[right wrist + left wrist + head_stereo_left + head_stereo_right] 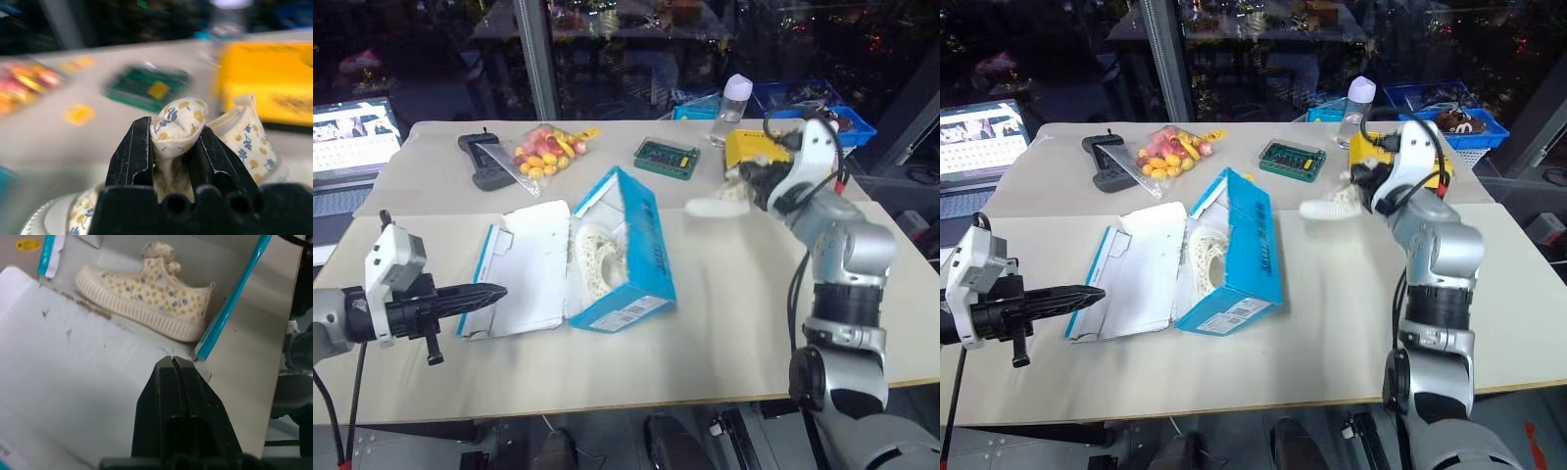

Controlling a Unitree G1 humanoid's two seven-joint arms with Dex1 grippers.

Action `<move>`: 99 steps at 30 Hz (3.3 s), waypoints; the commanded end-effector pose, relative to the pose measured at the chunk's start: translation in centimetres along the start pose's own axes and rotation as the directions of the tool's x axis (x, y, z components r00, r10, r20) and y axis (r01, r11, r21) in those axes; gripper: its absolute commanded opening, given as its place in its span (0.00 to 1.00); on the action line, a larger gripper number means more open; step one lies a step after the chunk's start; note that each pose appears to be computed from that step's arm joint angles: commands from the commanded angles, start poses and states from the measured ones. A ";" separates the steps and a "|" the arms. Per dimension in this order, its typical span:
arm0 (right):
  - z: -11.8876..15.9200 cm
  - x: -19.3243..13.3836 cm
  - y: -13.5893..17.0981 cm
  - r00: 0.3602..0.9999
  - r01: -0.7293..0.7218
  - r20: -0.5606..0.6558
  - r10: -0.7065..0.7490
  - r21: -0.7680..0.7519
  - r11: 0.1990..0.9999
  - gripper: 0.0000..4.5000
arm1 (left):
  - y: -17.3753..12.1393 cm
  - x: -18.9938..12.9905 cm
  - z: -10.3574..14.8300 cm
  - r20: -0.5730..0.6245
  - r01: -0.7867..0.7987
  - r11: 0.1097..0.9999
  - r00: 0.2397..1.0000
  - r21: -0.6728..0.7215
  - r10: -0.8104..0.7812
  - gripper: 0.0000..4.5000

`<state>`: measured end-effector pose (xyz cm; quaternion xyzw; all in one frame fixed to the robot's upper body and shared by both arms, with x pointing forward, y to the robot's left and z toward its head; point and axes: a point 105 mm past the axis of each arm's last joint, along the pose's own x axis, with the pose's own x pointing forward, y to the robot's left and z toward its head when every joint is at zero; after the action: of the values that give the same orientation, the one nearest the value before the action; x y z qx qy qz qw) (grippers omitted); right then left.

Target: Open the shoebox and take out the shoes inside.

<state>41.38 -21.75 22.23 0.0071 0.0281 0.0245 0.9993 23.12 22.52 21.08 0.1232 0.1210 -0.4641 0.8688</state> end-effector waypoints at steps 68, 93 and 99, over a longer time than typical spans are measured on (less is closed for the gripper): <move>-13.2 -7.8 11.9 0.551 -0.750 -0.554 0.624 0.000 0.662 0.86 | -0.3 1.9 1.3 0.061 0.042 0.998 0.997 0.045 -0.045 0.00; 3.3 -8.9 16.8 0.387 -0.875 -0.361 0.849 -0.434 0.214 0.86 | -0.2 1.6 1.3 0.048 0.042 0.998 0.998 0.051 -0.044 0.00; 1.0 -9.4 18.1 0.298 -0.893 -0.492 0.818 -0.446 0.058 0.86 | -0.6 1.9 1.5 0.052 0.057 0.997 0.997 0.054 -0.060 0.00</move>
<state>31.23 -4.31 23.90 -0.2906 0.0689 0.6158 0.7291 24.10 20.64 20.93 0.1135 0.1036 -0.4890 0.8587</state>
